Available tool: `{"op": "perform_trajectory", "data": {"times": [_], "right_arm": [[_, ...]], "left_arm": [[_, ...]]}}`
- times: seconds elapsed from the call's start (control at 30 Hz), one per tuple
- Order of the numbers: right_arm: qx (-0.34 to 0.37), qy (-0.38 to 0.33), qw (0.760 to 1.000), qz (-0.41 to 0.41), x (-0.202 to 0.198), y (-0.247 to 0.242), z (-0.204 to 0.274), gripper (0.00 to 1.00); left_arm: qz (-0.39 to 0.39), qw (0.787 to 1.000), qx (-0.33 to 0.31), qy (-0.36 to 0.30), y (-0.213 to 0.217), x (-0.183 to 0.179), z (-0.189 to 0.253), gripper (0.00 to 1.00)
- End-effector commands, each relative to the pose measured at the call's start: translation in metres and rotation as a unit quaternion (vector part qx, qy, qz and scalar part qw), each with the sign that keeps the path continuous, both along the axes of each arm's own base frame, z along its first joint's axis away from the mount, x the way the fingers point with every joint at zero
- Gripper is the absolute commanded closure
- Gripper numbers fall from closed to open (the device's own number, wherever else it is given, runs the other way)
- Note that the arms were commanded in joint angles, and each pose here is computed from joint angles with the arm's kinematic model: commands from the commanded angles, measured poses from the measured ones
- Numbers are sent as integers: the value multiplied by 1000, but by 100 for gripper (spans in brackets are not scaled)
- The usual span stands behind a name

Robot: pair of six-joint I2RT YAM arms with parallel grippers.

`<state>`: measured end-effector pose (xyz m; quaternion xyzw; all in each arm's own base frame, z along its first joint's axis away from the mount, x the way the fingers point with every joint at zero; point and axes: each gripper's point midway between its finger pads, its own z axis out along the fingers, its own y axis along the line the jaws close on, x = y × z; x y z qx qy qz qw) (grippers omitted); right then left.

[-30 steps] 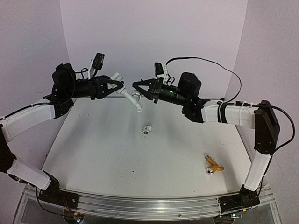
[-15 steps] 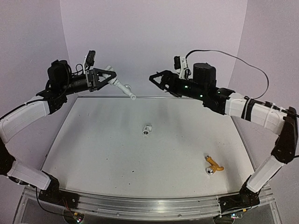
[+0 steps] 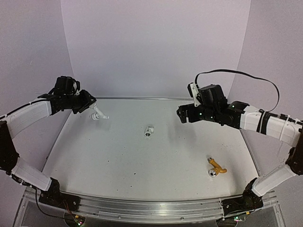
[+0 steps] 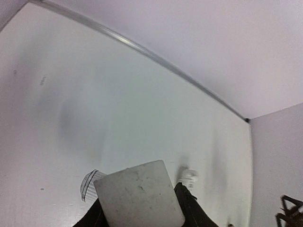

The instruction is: Install the water faucets

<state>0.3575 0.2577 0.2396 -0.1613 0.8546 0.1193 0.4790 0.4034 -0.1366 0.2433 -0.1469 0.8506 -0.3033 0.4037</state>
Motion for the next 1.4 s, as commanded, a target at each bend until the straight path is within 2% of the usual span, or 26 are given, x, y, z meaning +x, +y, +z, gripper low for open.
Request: {"op": "perform_trajectory", "data": {"times": [0.0, 0.1, 0.17, 0.27, 0.43, 0.5, 0.67, 0.87, 0.93, 1.07, 1.2, 1.37], "right_arm": [[-9, -20, 1000, -14, -10, -18, 16, 2], [-9, -21, 1000, -15, -10, -18, 16, 2], [-11, -19, 1000, -11, -9, -16, 16, 2], [-11, -11, 1000, -6, -7, -11, 10, 2], [5, 9, 1000, 3, -7, -2, 3, 2], [21, 27, 999, 8, -10, 3, -4, 2], [42, 87, 995, 27, -12, 23, -33, 2], [34, 149, 986, 71, -20, 43, -69, 2], [25, 175, 981, 78, -20, 50, -82, 2], [21, 211, 974, 82, -18, 60, -108, 2], [29, 247, 967, 49, -4, 71, -136, 2], [67, 295, 953, -16, 31, 106, -179, 3]], "left_arm": [[90, 978, 168, 78, 52, 17, -43, 100], [76, 963, 227, 124, 60, 15, -76, 100], [59, 960, 235, 137, 58, 14, -85, 99], [26, 955, 249, 158, 56, 17, -100, 92], [7, 947, 256, 192, 60, 29, -118, 87], [-13, 945, 252, 206, 59, 37, -128, 82], [-33, 950, 226, 215, 58, 52, -135, 60], [-40, 956, 214, 198, 53, 54, -120, 45], [-31, 958, 219, 183, 56, 52, -105, 34], [-25, 966, 211, 150, 56, 44, -74, 21], [-47, 976, 176, 120, 41, 34, -48, 18], [-111, 985, 112, 66, -8, 10, -21, 16]]}}
